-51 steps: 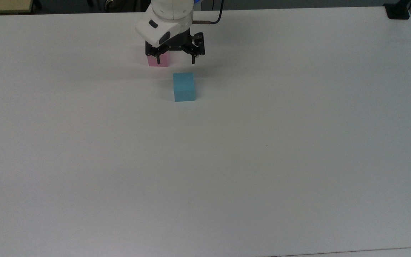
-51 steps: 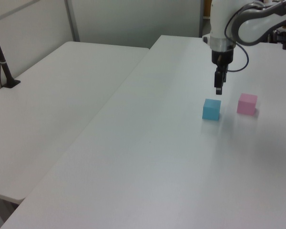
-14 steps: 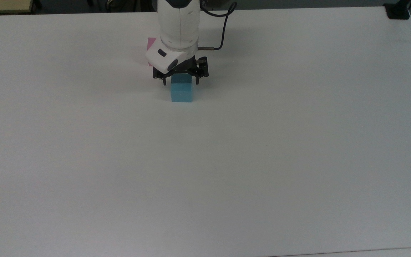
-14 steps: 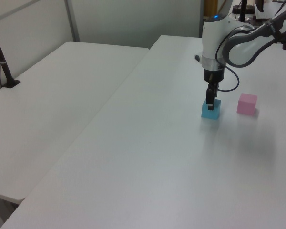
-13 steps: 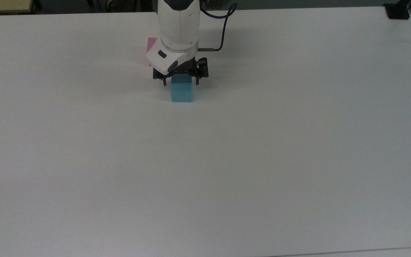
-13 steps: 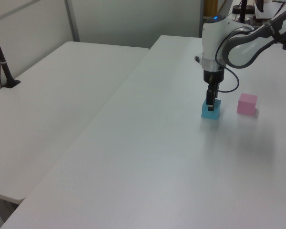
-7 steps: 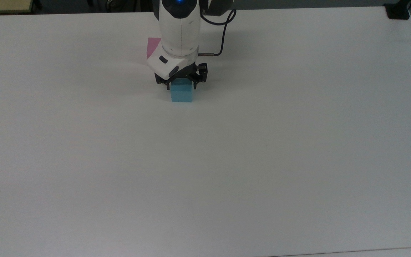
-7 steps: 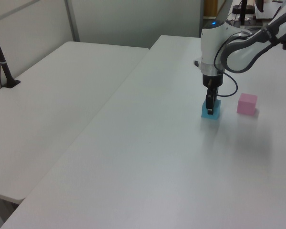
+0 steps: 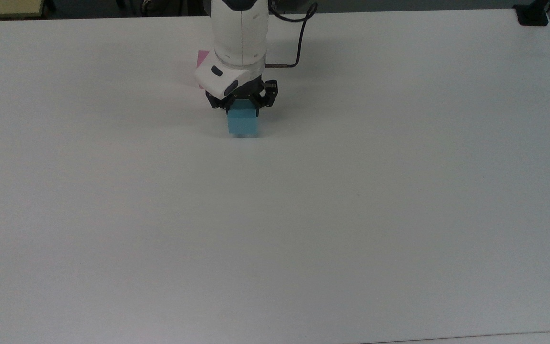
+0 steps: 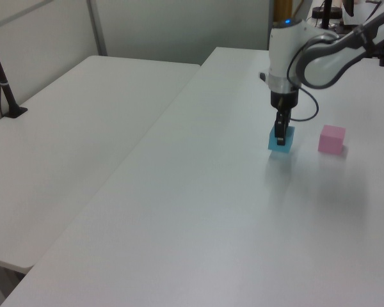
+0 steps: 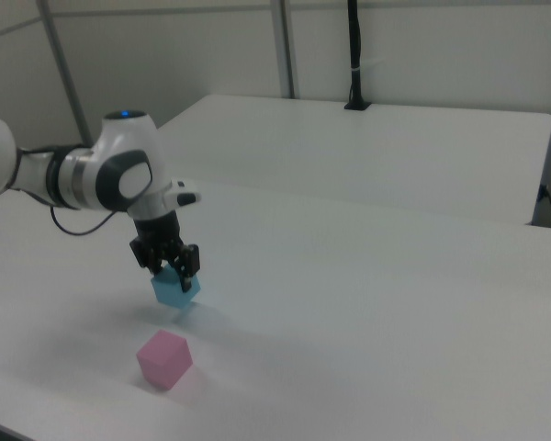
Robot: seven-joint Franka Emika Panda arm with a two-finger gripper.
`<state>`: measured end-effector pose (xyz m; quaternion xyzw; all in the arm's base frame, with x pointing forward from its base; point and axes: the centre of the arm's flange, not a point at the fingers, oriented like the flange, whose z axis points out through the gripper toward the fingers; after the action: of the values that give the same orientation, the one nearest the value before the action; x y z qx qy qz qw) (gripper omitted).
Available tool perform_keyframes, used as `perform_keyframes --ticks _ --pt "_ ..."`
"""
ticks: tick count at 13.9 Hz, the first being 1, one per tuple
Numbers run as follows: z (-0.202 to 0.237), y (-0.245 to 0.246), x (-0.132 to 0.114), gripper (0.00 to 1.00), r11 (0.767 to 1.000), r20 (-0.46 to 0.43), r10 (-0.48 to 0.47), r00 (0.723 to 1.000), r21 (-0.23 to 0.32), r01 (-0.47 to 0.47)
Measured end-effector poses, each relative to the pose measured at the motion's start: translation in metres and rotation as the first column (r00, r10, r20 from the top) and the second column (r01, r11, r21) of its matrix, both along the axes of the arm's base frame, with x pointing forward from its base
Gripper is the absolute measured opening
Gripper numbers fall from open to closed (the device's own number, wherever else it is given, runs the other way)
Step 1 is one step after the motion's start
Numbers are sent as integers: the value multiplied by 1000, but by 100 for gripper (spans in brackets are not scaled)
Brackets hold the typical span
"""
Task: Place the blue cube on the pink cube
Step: 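Lift the light-blue cube and carry it above the pink cube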
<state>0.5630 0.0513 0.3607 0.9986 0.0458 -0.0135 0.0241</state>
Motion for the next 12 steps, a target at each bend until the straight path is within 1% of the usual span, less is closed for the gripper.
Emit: perform_keyframes --ticks 3,4,8,9,12 --pt "70 -1 9 59 1000 -30 -10 1000 -7 10" --pt "107 -2 11 59 1000 -38 -17 999 -9 16" --pt "185 -19 14 59 999 -20 -53 998 -9 53" --pt "198 -26 14 59 998 -12 -65 998 -8 65" --pt "209 -30 15 59 997 -4 -73 997 -7 73"
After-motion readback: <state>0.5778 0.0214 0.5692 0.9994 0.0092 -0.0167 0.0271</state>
